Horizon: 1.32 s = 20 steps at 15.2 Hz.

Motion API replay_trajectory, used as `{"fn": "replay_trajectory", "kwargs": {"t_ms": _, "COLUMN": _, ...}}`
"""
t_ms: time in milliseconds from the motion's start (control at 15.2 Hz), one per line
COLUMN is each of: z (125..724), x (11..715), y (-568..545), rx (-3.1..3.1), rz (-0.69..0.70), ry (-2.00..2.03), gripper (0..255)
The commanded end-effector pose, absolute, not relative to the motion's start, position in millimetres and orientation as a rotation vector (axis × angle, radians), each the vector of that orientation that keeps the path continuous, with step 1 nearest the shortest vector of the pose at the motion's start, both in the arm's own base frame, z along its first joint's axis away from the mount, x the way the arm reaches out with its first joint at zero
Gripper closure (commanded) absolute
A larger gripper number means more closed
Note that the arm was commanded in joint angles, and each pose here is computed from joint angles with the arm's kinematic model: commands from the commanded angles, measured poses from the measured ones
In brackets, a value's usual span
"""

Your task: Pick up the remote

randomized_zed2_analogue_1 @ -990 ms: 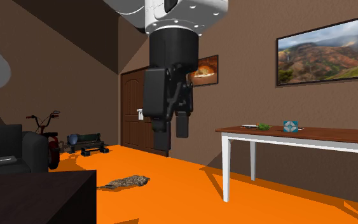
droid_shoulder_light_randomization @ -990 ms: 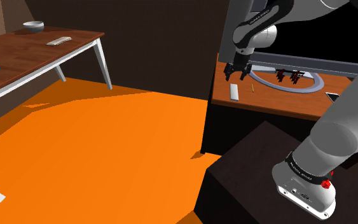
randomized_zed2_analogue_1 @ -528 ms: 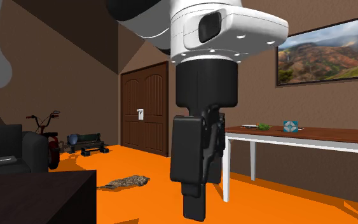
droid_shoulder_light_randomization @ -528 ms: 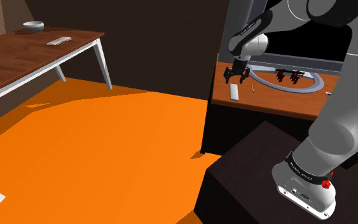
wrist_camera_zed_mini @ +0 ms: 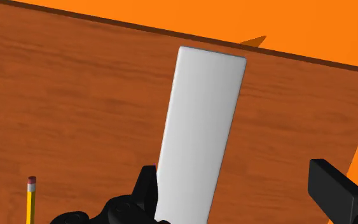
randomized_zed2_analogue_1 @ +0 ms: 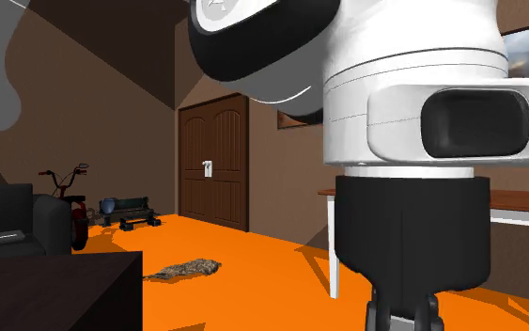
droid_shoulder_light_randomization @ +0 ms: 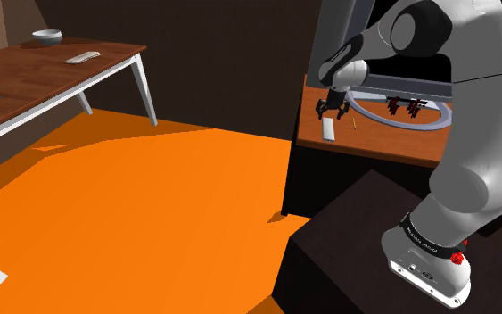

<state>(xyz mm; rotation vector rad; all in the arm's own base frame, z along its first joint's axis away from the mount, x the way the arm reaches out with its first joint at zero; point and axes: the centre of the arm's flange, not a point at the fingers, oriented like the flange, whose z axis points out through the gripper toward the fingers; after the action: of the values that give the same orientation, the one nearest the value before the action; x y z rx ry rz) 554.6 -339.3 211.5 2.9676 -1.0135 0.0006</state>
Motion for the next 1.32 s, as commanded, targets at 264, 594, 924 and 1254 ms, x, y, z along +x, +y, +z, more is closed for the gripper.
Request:
{"fn": "replay_trajectory", "kwargs": {"t_ms": 264, "z": 168.6, "x": 566.5, "y": -380.5, "rx": 2.924, "rz": 0.003, "ry": -1.092, "gripper": 0}}
{"fn": "replay_trajectory", "kwargs": {"t_ms": 594, "z": 142.2, "x": 566.5, "y": -380.5, "rx": 2.924, "rz": 0.003, "ry": -1.092, "gripper": 0}}
{"fn": "replay_trajectory", "kwargs": {"t_ms": 924, "z": 134.1, "x": 566.6, "y": -380.8, "rx": 2.924, "rz": 0.003, "ry": -1.092, "gripper": 255}}
{"fn": "replay_trajectory", "kwargs": {"t_ms": 1254, "z": 133.7, "x": 567.0, "y": -380.9, "rx": 2.924, "rz": 0.003, "ry": -1.092, "gripper": 255}}
